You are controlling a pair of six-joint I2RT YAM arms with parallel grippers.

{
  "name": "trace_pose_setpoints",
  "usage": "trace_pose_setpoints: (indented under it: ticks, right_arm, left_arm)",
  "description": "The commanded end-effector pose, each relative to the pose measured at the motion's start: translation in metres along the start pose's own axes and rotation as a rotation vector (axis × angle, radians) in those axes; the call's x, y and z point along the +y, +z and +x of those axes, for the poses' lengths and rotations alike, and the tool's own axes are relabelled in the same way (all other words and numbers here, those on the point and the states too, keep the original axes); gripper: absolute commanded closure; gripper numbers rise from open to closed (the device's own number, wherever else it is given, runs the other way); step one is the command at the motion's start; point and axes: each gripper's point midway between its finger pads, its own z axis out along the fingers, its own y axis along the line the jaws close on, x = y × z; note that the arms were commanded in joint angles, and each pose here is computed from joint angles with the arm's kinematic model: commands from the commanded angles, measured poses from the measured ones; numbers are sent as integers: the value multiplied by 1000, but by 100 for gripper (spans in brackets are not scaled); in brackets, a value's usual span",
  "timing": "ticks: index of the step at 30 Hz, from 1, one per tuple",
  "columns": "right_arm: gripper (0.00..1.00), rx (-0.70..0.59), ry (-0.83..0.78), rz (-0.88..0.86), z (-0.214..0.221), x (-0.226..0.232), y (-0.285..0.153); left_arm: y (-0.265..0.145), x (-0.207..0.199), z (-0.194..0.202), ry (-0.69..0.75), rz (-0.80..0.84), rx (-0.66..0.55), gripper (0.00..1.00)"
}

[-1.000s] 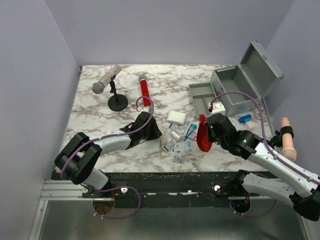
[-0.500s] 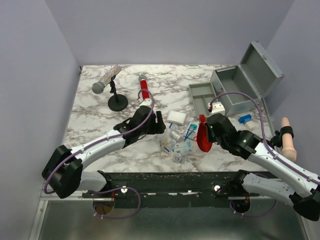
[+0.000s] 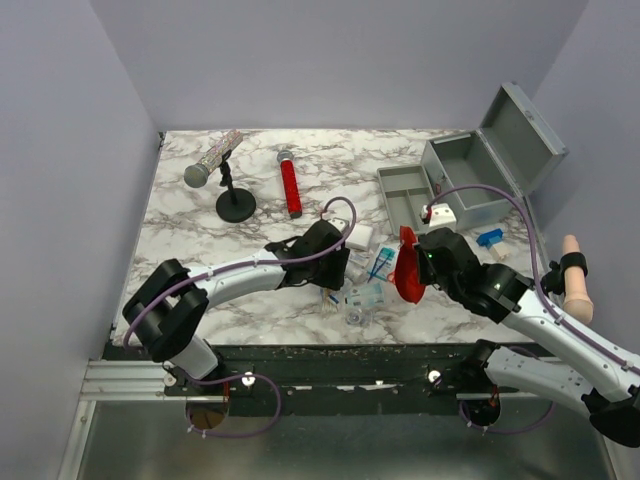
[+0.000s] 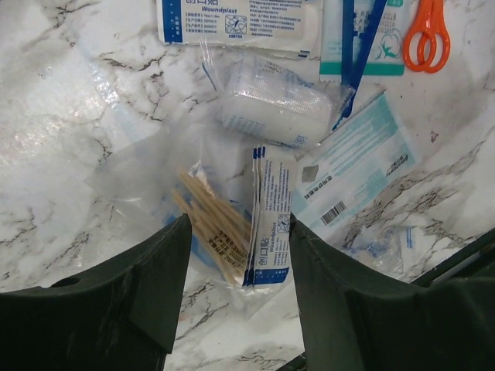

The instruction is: Organize the medicine kit

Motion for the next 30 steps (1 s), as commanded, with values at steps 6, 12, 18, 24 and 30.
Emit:
trace_pose_setpoints:
  ticks: [6, 12, 18, 24, 30]
  right_arm:
    - [99, 7, 9, 15, 4, -3, 2]
    - [99, 12, 5, 15, 5, -3, 3]
    - [99, 11, 7, 13, 5, -2, 4]
    - [99, 8, 6, 13, 3, -1, 5]
    - [99, 4, 8, 13, 2, -2, 3]
  left_arm:
    - [4, -12, 11, 70, 39, 62, 36]
    - [13, -18, 22, 95, 51, 107, 39]
    - [15, -20, 29, 109, 52, 128, 50]
    - [11, -18, 22, 110, 36, 106, 59]
    - [-2, -1, 3, 99, -79, 25, 53]
